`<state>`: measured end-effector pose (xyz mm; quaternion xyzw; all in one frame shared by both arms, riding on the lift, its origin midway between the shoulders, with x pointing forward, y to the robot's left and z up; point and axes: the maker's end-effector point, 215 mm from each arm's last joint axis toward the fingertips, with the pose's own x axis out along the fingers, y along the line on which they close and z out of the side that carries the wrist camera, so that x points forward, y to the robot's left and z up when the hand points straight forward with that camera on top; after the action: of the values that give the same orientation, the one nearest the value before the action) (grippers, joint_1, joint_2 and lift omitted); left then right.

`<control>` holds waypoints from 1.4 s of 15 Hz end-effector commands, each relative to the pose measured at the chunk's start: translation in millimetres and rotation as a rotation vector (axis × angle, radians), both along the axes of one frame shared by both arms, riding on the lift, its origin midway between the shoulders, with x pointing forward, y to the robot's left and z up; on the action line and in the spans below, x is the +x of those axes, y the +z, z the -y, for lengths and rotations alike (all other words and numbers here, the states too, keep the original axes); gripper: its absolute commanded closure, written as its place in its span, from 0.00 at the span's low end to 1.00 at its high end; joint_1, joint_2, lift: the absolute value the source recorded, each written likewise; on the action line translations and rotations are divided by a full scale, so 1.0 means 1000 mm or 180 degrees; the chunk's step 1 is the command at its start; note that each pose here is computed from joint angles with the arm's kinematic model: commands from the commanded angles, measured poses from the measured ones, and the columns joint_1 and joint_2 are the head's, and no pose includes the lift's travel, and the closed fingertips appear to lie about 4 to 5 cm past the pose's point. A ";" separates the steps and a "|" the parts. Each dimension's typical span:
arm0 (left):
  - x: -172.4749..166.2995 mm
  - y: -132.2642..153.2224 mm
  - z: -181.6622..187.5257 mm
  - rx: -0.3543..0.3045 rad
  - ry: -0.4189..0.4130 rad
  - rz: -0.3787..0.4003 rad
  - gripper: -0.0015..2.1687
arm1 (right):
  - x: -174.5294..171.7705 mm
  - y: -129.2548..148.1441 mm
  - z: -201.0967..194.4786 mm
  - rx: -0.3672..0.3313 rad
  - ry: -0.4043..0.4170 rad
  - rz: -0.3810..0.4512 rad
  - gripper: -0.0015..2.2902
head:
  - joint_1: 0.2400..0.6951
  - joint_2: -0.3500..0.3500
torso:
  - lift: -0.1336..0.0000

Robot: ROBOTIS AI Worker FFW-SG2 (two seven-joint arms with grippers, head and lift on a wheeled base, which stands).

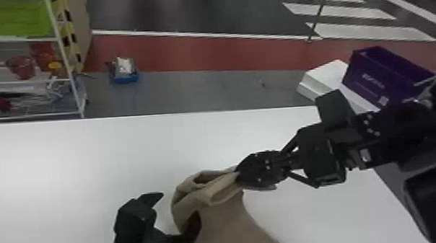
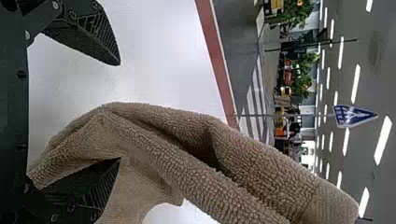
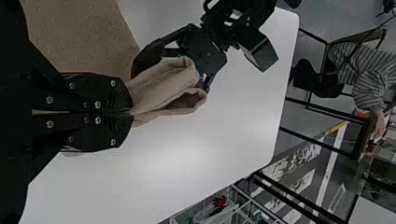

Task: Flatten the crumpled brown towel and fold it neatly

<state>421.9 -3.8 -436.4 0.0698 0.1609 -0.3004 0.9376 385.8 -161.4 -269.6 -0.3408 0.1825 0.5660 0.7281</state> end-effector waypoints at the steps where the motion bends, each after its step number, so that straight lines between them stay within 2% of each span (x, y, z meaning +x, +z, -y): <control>1: 0.005 0.002 -0.002 0.0005 0.0021 0.0018 0.08 | -0.013 0.000 0.000 -0.0052 0.0052 -0.0007 0.62 | 1.00 0.17 | 0.07; 3: 0.010 0.004 -0.004 0.0015 0.0040 0.0046 0.08 | -0.026 -0.011 0.005 -0.0137 0.0055 -0.0096 0.62 | 1.00 0.17 | 0.07; 7: 0.011 0.004 -0.005 0.0013 0.0046 0.0061 0.08 | -0.047 -0.054 0.017 -0.0404 0.0116 -0.0281 0.62 | 1.00 0.16 | 0.07; 15: 0.004 0.004 -0.006 -0.0010 0.0055 0.0077 0.08 | -0.051 -0.061 0.026 -0.0536 0.0158 -0.0312 0.62 | 1.00 0.11 | 0.07; 21: -0.004 0.008 -0.005 -0.0067 0.0044 0.0161 0.08 | -0.078 -0.089 0.046 -0.0851 0.0223 -0.0494 0.62 | 1.00 0.08 | 0.07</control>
<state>418.4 1.7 -428.2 0.0678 0.1351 -0.2942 0.9437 314.2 -202.3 -351.2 -0.3924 0.2893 0.5862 0.6471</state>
